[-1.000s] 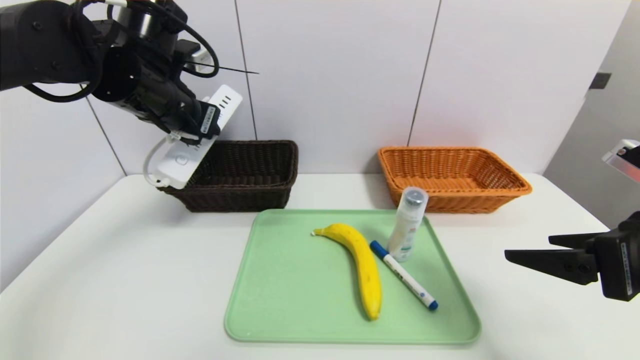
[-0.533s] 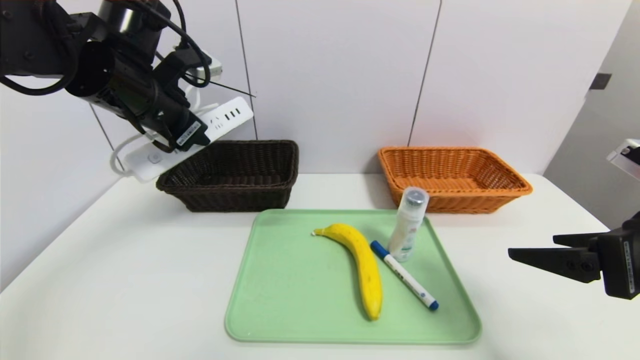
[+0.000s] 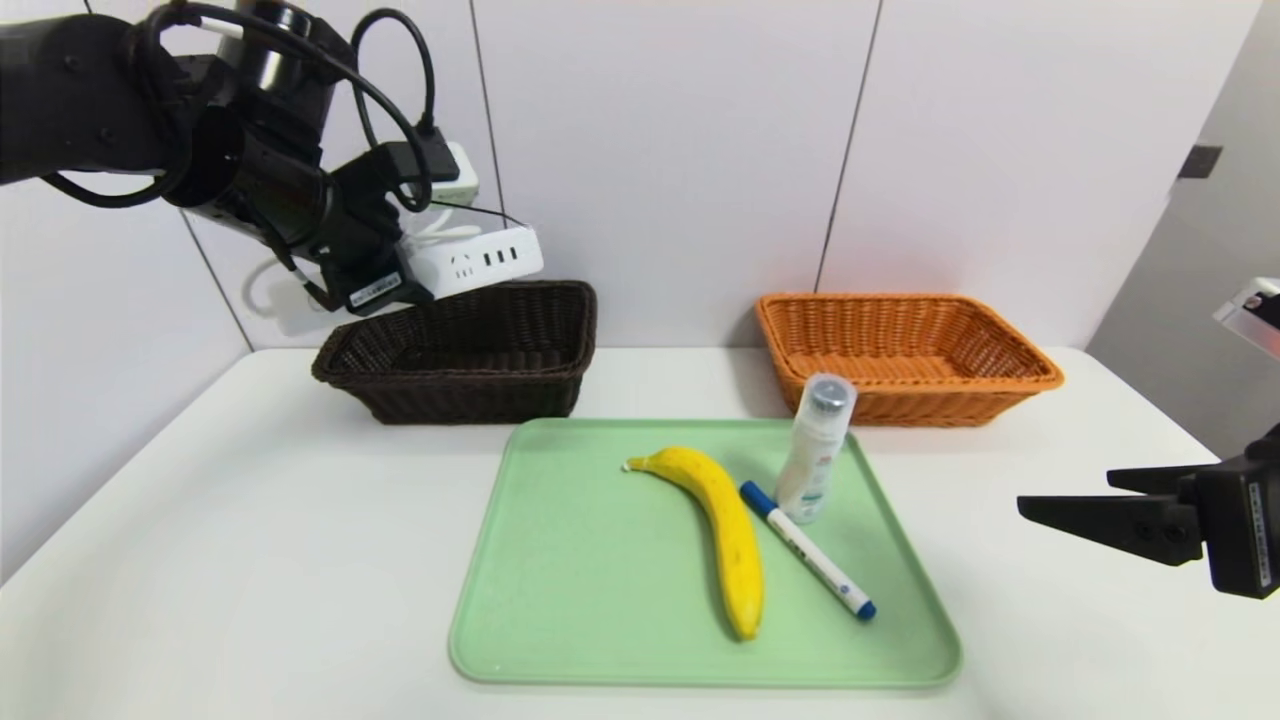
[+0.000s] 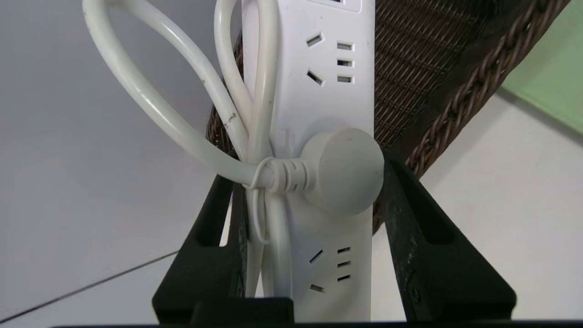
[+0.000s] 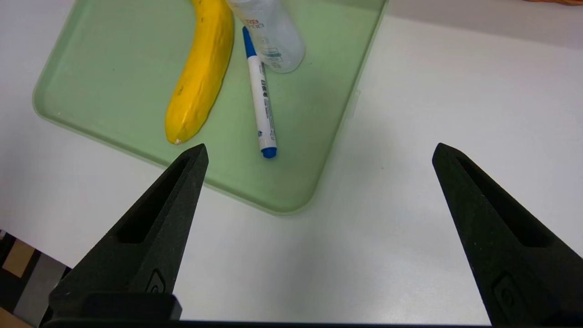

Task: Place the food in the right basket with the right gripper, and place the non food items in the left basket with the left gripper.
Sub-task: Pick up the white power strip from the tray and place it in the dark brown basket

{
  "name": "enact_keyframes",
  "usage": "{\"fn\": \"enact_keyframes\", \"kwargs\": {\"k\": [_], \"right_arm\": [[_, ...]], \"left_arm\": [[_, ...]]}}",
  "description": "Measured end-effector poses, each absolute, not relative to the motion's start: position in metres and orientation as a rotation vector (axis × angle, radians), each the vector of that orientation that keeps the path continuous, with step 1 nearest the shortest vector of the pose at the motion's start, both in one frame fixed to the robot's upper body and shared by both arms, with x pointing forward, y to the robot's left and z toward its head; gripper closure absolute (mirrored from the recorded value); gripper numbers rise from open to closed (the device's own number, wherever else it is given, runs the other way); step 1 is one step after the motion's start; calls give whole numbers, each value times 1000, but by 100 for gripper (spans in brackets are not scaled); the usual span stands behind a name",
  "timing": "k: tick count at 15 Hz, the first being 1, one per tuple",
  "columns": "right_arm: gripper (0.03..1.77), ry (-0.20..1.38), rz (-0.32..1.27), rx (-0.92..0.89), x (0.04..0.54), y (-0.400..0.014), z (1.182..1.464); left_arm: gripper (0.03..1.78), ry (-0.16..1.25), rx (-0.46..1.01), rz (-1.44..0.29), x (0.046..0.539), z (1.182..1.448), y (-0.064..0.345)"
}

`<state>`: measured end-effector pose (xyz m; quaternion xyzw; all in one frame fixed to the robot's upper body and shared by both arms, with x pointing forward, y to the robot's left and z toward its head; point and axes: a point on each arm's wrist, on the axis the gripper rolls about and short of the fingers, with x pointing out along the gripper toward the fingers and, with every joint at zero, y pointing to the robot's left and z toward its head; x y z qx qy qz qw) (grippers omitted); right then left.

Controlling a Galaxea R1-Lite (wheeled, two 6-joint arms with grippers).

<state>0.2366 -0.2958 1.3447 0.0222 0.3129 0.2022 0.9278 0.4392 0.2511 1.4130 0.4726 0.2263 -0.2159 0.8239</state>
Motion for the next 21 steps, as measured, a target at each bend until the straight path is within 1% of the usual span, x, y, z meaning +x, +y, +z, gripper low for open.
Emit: {"fn": "enact_keyframes", "kwargs": {"k": [5, 10, 12, 15, 18, 21], "right_arm": [[10, 651, 414, 47, 238, -296, 1343], [10, 671, 411, 46, 238, -295, 1338], [10, 674, 410, 47, 238, -295, 1337], [10, 676, 406, 46, 238, -296, 1337], [10, 678, 407, 45, 238, -296, 1336], [10, 682, 405, 46, 237, -296, 1335]], "left_arm": [[95, 394, 1027, -453, 479, 1388, 240], [95, 453, 1017, -479, 502, 1356, 235], [95, 469, 1016, -486, 506, 1349, 235], [95, 476, 1016, -490, 508, 1346, 234], [68, 466, 997, -470, 511, 1346, 236], [49, 474, 965, -463, 511, 1346, 235]]}}
